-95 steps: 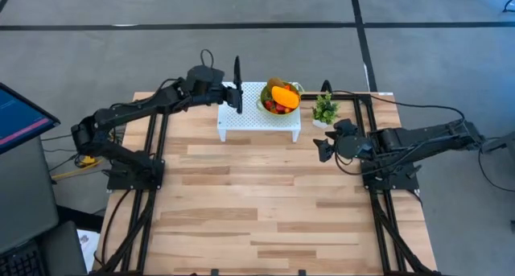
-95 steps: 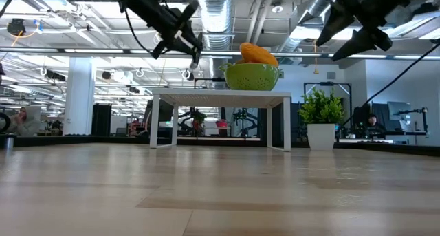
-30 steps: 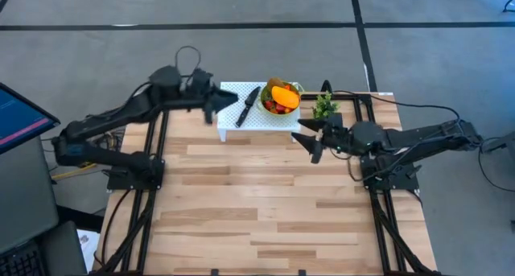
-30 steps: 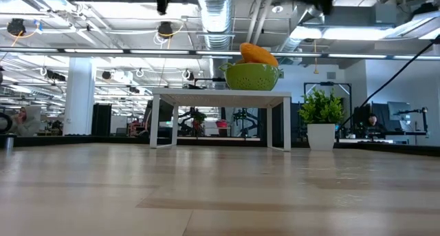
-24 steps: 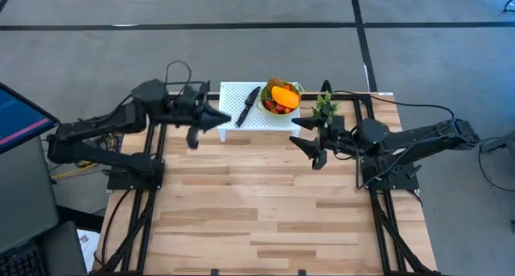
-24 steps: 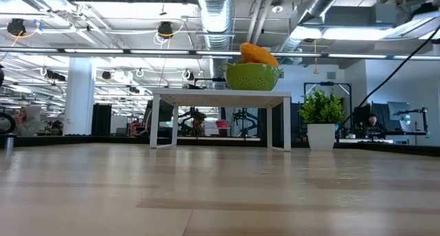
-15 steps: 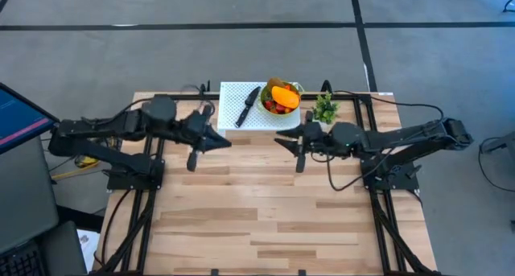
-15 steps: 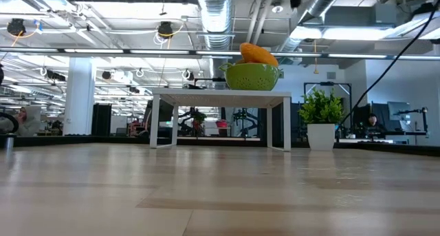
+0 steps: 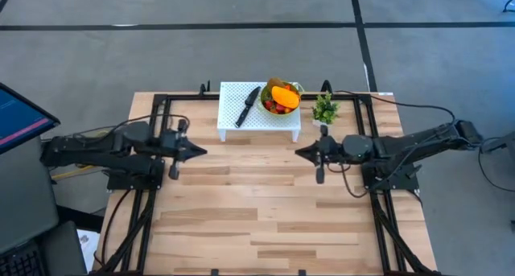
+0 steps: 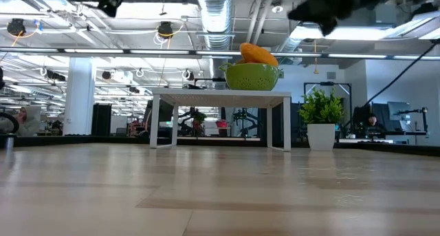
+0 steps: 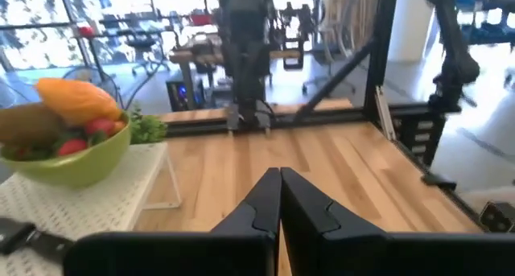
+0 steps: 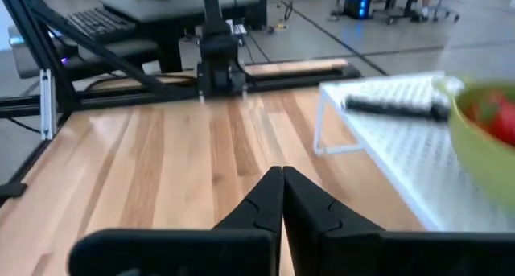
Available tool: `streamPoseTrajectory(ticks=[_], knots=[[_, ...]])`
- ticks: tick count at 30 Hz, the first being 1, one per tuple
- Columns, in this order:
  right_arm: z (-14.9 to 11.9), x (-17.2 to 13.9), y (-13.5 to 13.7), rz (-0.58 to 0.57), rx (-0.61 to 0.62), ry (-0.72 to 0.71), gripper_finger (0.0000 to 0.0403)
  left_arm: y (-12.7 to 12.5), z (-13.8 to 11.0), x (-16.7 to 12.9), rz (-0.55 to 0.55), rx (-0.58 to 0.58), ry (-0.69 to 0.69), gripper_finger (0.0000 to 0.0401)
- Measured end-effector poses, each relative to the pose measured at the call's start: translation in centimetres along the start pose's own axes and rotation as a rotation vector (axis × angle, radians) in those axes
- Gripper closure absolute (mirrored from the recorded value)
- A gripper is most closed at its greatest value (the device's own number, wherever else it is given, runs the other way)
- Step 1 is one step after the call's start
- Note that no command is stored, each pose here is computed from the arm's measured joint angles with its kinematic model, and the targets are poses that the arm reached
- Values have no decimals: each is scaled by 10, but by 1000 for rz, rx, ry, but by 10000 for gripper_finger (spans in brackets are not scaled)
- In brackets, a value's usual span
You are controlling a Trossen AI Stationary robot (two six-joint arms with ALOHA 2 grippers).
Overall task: Pick & Place Fruit
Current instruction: Return to Home Position
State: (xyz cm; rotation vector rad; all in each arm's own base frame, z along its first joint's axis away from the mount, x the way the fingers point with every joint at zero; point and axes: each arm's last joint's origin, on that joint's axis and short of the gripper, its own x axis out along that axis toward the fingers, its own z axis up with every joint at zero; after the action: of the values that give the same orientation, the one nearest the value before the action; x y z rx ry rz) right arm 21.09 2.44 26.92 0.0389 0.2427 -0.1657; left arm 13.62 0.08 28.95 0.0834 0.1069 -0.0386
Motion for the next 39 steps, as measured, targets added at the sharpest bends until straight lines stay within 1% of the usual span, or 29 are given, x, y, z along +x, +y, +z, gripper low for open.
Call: streamPoseTrajectory(ticks=[4, 9, 14, 19, 22, 27, 29, 32, 35, 39], knots=[[-27, -18, -9, -2, 43, -8, 395, 1, -19, -19, 28, -19, -63, 401], [-54, -43, -20, 10, 71, -108, 401, 1, -36, -33, 56, -34, -117, 401], [-78, -65, -29, 17, 87, -205, 399, 3, -50, -36, 98, -46, -124, 401], [-102, -76, -37, 1, 63, -266, 401, 6, -67, -32, 138, -68, -77, 401], [-108, -83, -41, -14, 70, -295, 401, 8, -78, -29, 127, -86, -43, 401], [-117, -85, -45, -41, 57, -254, 400, 14, -91, -27, 103, -129, -26, 401], [-118, -84, -45, -45, 66, -234, 399, 16, -97, -26, 110, -138, -22, 401], [-122, -81, -45, -40, 118, -193, 399, 19, -110, -24, 141, -153, 14, 400], [-122, -80, -44, -42, 123, -179, 399, 19, -120, -23, 150, -165, 45, 398], [-123, -79, -44, -43, 124, -174, 399, 19, -124, -22, 149, -168, 58, 399]])
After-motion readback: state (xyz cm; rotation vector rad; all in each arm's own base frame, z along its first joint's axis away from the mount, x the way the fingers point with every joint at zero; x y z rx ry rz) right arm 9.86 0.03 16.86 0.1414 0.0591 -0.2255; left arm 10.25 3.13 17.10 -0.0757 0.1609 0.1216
